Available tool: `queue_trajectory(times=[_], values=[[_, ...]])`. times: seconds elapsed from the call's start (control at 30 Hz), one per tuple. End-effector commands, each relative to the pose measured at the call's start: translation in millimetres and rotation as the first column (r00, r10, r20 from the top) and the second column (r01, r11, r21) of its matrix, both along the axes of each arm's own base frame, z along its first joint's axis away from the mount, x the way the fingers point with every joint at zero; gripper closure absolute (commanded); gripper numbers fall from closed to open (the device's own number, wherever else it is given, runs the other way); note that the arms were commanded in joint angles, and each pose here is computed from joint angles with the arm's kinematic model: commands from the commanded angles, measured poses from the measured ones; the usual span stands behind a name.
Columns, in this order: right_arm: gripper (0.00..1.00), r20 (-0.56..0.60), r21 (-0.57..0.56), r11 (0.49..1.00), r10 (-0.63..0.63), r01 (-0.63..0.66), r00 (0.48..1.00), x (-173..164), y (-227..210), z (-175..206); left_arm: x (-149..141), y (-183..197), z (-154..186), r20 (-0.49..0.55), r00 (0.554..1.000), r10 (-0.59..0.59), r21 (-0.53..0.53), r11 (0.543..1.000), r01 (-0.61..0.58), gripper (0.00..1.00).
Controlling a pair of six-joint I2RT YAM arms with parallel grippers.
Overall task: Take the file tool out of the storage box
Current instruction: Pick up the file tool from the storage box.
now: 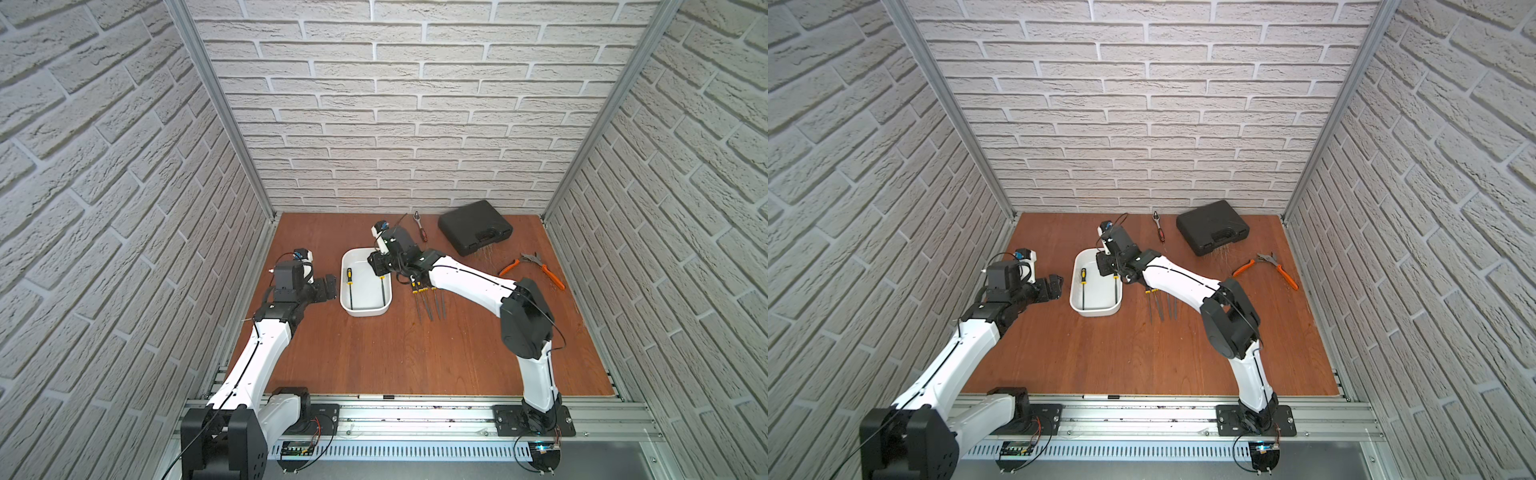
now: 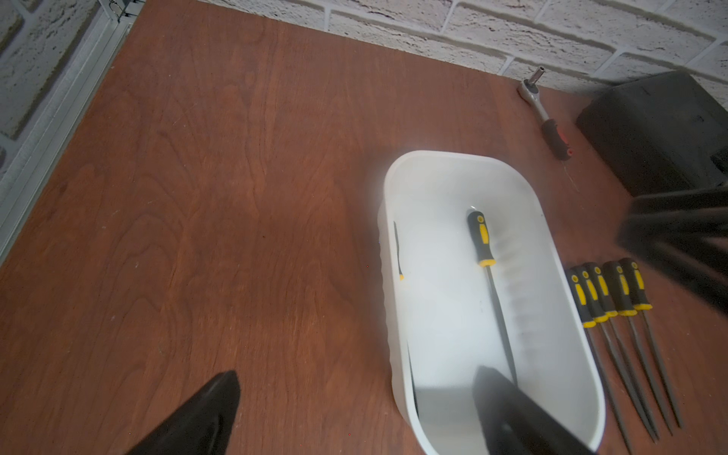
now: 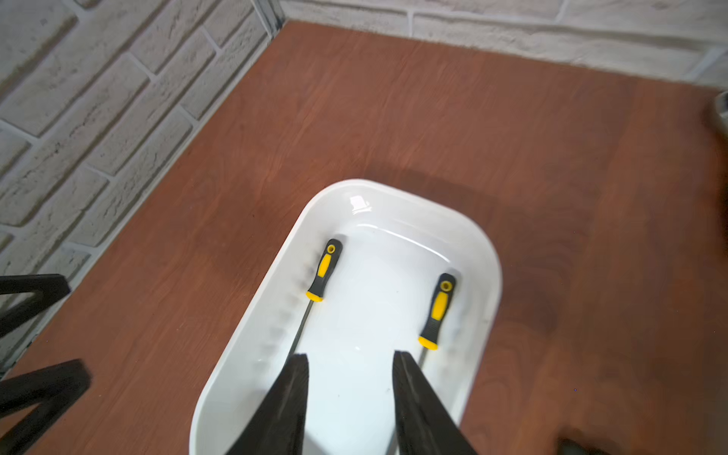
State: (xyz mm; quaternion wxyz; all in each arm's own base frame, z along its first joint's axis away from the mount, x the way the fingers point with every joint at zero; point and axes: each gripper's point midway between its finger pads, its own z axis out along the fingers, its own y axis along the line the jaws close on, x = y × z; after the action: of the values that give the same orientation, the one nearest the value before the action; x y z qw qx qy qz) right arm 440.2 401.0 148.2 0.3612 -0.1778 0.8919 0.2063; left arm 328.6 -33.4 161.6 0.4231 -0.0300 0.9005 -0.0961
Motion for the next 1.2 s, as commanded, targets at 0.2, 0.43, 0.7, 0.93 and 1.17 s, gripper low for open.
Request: queue_trajectory(times=[0.2, 0.43, 0.7, 0.93, 1.17], values=[[0.59, -0.115, 0.002, 0.998, 0.062, -0.063, 0.991, 16, 51, -51, 5, -5, 19, 0.078, 0.997, -0.024, -0.011, 1.000, 0.025, 0.01], [0.58, -0.156, 0.002, 0.997, 0.081, -0.082, 0.984, 25, 74, -79, 5, -9, 20, 0.083, 0.996, -0.039, -0.019, 0.999, 0.041, 0.01], [0.58, -0.147, -0.013, 0.998, 0.059, -0.061, 0.987, 33, 76, -91, 4, -10, 19, 0.081, 0.996, -0.039, -0.017, 0.999, 0.040, 0.01], [0.58, -0.150, -0.019, 0.997, 0.072, -0.076, 0.986, 32, 81, -98, 3, -9, 19, 0.082, 0.996, -0.035, -0.014, 0.999, 0.036, 0.02], [0.58, -0.158, -0.028, 0.996, 0.085, -0.090, 0.984, 28, 86, -106, 2, -8, 19, 0.081, 0.996, -0.026, -0.009, 1.000, 0.027, 0.01]])
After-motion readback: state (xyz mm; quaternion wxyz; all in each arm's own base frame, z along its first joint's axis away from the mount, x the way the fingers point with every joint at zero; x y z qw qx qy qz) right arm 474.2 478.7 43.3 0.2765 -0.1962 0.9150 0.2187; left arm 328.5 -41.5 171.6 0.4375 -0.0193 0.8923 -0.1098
